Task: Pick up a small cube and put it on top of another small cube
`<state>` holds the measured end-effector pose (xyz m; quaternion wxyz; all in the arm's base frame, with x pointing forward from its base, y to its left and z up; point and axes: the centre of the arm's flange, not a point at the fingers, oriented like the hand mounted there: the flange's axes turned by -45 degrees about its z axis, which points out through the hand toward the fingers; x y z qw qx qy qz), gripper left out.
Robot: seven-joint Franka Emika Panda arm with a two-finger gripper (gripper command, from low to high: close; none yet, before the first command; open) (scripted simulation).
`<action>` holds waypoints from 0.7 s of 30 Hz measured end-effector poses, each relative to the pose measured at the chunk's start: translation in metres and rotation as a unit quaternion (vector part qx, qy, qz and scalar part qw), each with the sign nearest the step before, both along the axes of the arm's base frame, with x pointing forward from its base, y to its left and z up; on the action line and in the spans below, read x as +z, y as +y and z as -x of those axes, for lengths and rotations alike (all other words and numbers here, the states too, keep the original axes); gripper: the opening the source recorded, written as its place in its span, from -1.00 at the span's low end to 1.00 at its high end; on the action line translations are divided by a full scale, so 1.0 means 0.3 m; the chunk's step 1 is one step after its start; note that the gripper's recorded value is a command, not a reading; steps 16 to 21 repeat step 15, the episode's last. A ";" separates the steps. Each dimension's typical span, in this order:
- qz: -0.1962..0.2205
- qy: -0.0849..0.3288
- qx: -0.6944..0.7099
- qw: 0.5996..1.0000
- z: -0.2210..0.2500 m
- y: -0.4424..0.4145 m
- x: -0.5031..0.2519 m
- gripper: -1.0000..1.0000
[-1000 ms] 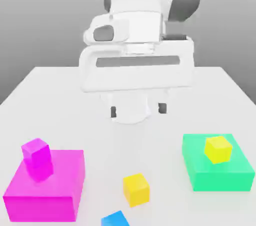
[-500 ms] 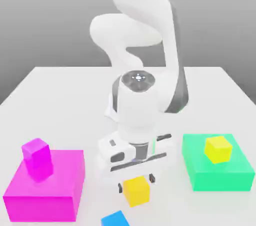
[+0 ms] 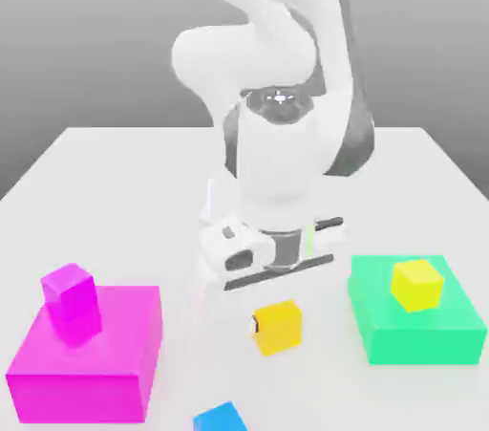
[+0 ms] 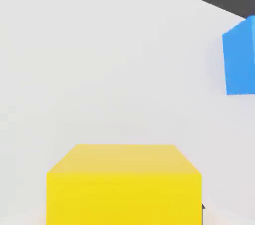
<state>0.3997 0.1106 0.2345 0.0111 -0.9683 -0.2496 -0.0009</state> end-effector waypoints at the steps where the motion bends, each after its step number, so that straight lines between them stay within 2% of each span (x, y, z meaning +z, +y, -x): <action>1: -0.001 0.000 0.017 1.000 0.022 0.080 0.038 -1.00; 7: 0.007 -0.001 0.071 0.997 0.189 0.398 0.238 -1.00; 11: 0.011 -0.003 0.079 0.997 0.217 0.440 0.119 -1.00; 12: 0.011 -0.003 0.080 0.997 0.221 0.441 0.080 1.00; 21: 0.011 -0.003 0.080 0.997 0.221 0.441 0.080 1.00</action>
